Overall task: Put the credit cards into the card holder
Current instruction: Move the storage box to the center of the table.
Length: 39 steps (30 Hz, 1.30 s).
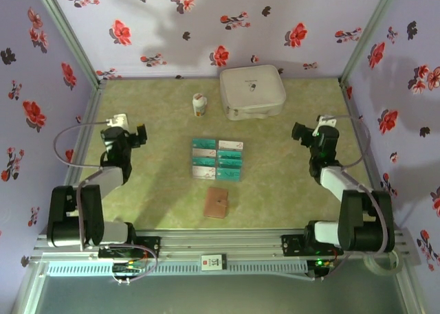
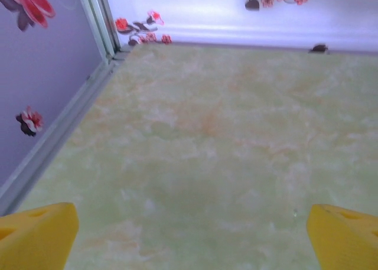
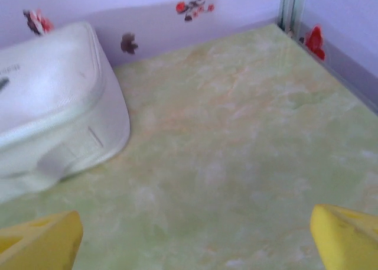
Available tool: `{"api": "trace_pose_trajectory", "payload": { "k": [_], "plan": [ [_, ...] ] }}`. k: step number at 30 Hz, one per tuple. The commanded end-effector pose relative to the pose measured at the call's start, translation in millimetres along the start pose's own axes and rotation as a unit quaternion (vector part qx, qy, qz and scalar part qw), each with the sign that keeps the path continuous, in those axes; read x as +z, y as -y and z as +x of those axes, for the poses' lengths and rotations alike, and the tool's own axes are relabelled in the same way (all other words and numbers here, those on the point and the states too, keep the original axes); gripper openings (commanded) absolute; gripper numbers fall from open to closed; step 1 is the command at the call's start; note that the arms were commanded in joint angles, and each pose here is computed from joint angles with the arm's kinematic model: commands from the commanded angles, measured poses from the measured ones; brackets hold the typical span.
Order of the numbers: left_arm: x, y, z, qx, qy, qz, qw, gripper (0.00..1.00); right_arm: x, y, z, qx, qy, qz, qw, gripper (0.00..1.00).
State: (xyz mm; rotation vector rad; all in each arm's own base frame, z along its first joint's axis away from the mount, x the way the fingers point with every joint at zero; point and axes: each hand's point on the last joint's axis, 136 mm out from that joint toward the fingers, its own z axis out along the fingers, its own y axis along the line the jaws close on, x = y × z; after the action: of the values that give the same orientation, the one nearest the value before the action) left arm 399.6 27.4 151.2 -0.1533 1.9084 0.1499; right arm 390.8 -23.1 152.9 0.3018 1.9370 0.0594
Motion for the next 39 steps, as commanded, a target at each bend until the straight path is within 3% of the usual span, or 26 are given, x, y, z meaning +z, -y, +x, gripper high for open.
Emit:
{"api": "trace_pose_trajectory", "payload": {
  "k": [1,3,4,11,18,25,39],
  "plan": [
    [-9,-4,-5,-0.048,-0.029,-0.015,0.998,1.0,-15,17,1,0.093,-0.055,0.06,0.992,0.99],
    [-16,-1,-12,-0.083,-0.033,-0.013,0.996,1.0,-27,37,0,0.174,-0.057,0.121,0.975,0.99],
    [-18,1,-14,-0.097,-0.039,-0.012,0.994,1.0,-28,37,-3,0.186,-0.055,0.117,0.974,0.99],
    [-40,35,-15,-0.167,-0.12,0.03,0.978,1.0,-33,-21,7,0.186,-0.129,-0.02,0.974,0.99],
    [-65,87,3,-0.17,-0.189,0.13,0.958,1.0,-60,-74,54,0.105,-0.197,-0.077,0.972,0.99],
    [-100,152,39,-0.129,-0.237,0.263,0.926,1.0,-94,-119,108,-0.008,-0.244,-0.122,0.962,0.99],
    [-129,203,103,-0.14,-0.284,0.317,0.894,1.0,-122,-165,184,-0.133,-0.287,-0.152,0.936,0.99]
  ]
}}
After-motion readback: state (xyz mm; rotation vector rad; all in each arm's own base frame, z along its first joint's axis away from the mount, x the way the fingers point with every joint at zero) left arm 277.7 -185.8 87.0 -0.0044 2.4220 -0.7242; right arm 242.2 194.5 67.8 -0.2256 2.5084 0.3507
